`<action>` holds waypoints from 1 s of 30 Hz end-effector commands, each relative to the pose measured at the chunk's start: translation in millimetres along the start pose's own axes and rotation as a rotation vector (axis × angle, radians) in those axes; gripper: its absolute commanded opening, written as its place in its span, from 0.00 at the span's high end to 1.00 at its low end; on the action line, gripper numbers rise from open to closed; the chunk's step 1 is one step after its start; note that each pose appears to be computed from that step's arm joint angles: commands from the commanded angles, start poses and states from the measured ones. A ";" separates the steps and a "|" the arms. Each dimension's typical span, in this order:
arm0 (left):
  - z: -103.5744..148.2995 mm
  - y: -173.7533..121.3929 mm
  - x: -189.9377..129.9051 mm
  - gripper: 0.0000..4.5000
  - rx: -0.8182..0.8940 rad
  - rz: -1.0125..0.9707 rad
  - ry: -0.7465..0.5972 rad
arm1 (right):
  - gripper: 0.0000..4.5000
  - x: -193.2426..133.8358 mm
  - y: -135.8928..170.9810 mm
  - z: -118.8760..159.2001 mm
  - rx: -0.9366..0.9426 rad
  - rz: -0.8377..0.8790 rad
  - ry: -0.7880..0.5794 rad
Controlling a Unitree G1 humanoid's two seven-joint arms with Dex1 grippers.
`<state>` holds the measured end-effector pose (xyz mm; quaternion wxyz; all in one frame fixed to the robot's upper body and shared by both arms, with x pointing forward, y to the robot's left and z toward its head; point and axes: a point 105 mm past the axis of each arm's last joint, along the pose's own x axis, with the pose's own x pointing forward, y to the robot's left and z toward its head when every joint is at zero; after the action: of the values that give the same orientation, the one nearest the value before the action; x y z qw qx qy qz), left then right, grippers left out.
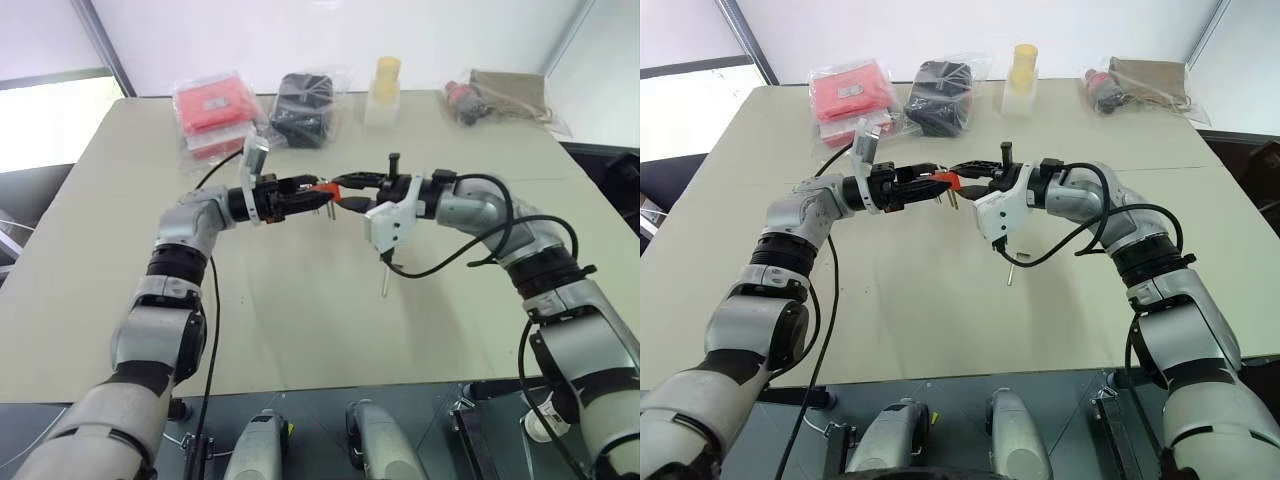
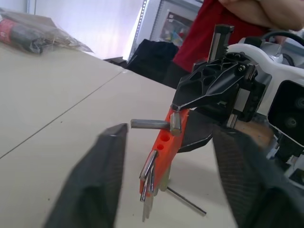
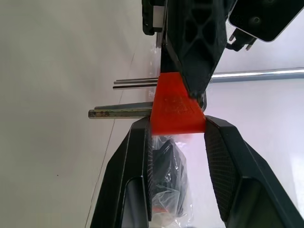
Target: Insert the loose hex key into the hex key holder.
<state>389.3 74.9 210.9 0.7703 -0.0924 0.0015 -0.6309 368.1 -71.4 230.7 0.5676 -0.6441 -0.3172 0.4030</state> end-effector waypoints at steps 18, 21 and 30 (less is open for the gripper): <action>7.2 2.4 0.6 0.30 0.069 0.037 -0.005 | 0.78 -0.8 -24.8 5.9 -0.012 -0.114 -0.010; 7.7 2.9 1.0 0.30 0.067 0.040 -0.010 | 0.78 -0.6 -25.0 5.7 -0.011 -0.117 -0.008; 10.2 1.5 3.3 0.99 0.064 0.029 -0.036 | 0.78 -0.6 -24.0 5.7 -0.008 -0.117 -0.004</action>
<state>389.7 68.1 206.9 0.7737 -0.0807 -0.0035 -0.6283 371.4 -68.3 234.2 0.5885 -0.6343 -0.3175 0.3880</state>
